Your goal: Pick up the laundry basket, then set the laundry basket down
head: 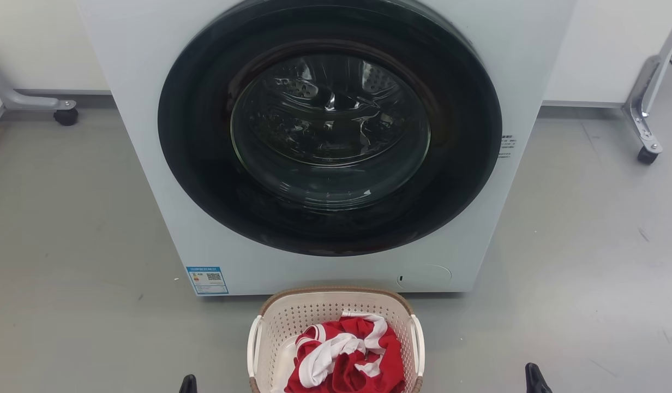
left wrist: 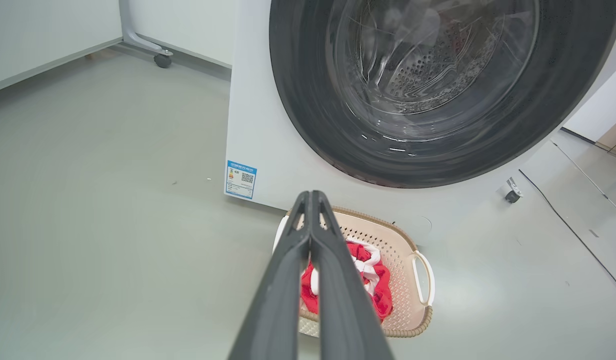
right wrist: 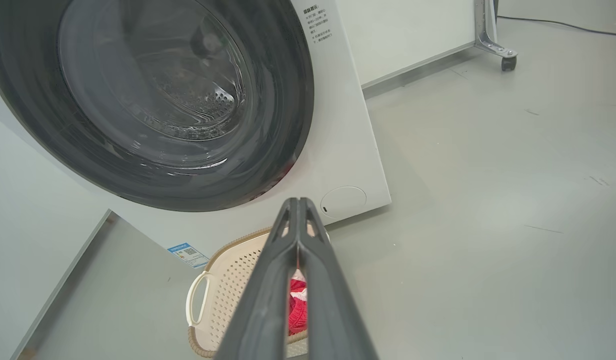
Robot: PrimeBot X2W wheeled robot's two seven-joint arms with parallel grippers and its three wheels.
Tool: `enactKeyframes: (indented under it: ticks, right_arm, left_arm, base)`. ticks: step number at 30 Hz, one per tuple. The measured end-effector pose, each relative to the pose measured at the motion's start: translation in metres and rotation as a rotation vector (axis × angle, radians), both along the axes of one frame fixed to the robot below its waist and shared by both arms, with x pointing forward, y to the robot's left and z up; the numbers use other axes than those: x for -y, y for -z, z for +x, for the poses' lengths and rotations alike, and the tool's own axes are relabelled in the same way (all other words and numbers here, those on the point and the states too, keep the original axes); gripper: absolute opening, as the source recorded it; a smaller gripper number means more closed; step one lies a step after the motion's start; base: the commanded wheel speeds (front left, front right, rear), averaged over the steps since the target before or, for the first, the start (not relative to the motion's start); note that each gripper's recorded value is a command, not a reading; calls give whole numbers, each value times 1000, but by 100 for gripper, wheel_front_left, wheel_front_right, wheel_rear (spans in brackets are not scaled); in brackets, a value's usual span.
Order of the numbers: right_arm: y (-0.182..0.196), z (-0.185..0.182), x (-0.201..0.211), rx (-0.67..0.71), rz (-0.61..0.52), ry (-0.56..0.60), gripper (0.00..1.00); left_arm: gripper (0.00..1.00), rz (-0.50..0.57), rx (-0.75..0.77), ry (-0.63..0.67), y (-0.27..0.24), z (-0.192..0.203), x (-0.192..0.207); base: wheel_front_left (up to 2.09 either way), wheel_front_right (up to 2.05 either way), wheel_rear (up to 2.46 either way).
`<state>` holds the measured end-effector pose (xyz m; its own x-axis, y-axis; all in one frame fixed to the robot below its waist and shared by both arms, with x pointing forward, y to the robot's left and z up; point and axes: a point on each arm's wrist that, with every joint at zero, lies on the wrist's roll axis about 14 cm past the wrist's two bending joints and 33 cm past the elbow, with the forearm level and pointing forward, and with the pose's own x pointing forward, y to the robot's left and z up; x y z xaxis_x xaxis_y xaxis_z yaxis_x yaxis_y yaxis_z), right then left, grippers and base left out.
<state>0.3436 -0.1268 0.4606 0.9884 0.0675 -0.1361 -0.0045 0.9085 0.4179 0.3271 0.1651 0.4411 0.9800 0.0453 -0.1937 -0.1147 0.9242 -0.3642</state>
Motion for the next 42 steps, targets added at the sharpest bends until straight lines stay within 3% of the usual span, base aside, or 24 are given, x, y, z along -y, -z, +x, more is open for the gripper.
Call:
enactKeyframes:
  ticks: [42]
  right_arm:
    - [6,18,43,-100,603,153,0]
  left_arm:
    - [0,-632,-19,-103,-7,27,-16]
  base:
    - [0,0,0]
